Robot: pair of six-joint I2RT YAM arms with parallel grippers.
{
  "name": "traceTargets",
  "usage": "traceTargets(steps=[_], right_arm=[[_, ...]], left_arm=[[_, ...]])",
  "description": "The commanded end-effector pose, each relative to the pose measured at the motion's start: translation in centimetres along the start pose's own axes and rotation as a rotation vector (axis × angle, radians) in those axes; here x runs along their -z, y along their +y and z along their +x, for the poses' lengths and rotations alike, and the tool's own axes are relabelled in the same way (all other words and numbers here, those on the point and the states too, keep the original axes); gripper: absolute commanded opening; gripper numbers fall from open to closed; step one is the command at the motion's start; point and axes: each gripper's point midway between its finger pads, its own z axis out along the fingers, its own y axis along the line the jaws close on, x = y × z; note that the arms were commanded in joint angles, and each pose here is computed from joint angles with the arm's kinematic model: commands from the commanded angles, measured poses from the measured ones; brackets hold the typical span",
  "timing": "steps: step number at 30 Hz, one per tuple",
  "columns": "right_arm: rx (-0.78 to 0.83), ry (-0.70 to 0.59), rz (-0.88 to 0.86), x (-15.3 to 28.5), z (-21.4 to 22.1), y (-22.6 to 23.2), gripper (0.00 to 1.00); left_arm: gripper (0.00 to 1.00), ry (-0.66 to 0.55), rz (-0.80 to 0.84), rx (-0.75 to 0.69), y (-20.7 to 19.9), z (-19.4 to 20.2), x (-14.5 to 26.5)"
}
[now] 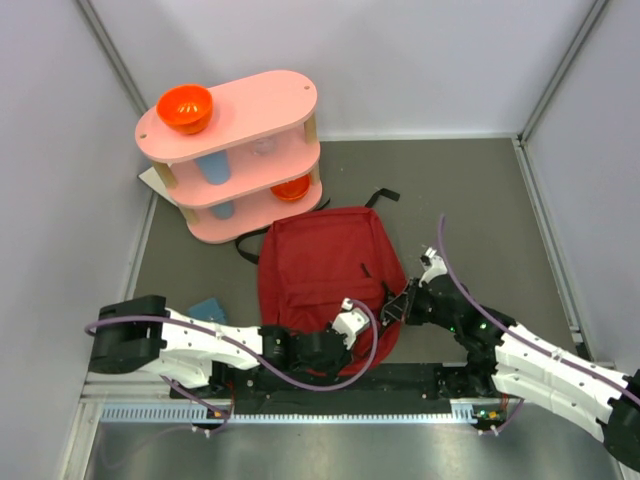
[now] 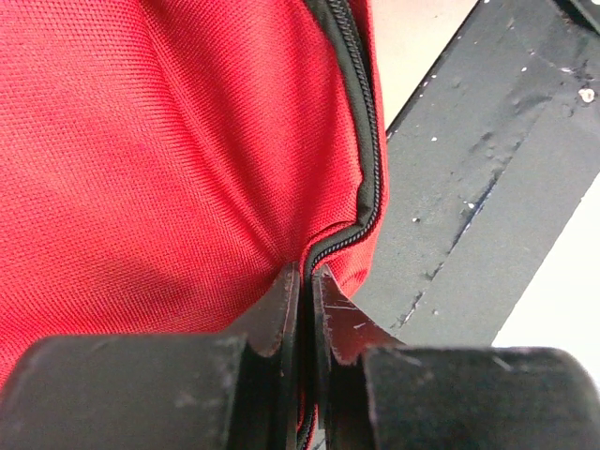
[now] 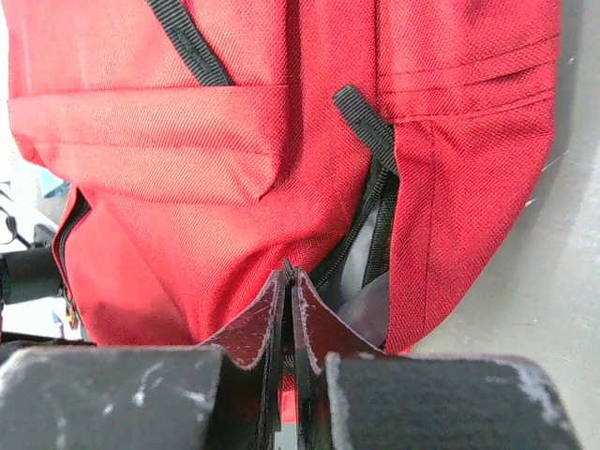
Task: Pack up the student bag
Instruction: Zip the student bag at the center of the board.
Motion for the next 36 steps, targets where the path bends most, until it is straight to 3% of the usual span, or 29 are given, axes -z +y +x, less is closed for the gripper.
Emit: traceTargets(steps=[1,10,12,13,14,16,19,23,28,32,33,35,36], right_arm=[[-0.015,-0.191,0.033,-0.1,-4.2,0.3,0.0],[-0.023,-0.352,0.068,0.6,-8.9,0.2,0.0],[0.014,-0.335,-0.01,0.6,-9.2,2.1,0.0],[0.029,-0.303,-0.038,0.4,-8.7,2.8,0.0],[0.03,-0.261,-0.08,0.3,-8.0,3.6,0.0],[0.031,-0.239,-0.102,0.3,-7.2,4.0,0.0],[0.03,-0.239,-0.066,0.8,-6.6,2.9,0.0],[0.023,-0.239,-0.047,1.5,-6.1,2.2,0.0],[0.009,-0.244,-0.038,1.9,-5.8,1.6,0.0],[0.007,-0.255,-0.044,2.4,-5.8,1.5,0.0],[0.008,-0.26,-0.044,2.5,-5.9,1.5,0.0],[0.002,-0.271,-0.03,2.8,-6.0,1.3,0.0],[0.001,-0.284,-0.034,3.1,-6.2,1.4,0.0]], left_arm=[[0.0,0.043,0.052,0.008,-0.5,1.7,0.9],[0.01,0.021,0.06,0.012,-0.4,2.1,1.8],[0.19,-0.028,0.035,0.01,-0.4,0.4,2.0],[0.42,-0.029,0.014,0.004,-0.2,0.1,2.2],[0.58,-0.071,0.015,0.009,-0.8,-1.8,2.6],[0.79,-0.146,0.006,-0.006,-1.5,-4.9,3.4],[0.92,-0.241,0.01,-0.018,-2.4,-8.4,4.2],[0.99,-0.335,0.017,0.003,-3.1,-12.2,3.9],[0.98,-0.292,0.04,-0.018,-3.7,-13.4,0.6],[0.91,-0.251,0.048,-0.003,-3.5,-13.1,-2.0],[0.79,-0.236,0.046,0.001,-3.5,-12.9,-2.4],[0.64,-0.211,0.032,0.018,-3.2,-12.7,-3.2],[0.45,-0.203,0.025,0.025,-3.0,-12.3,-3.3]])
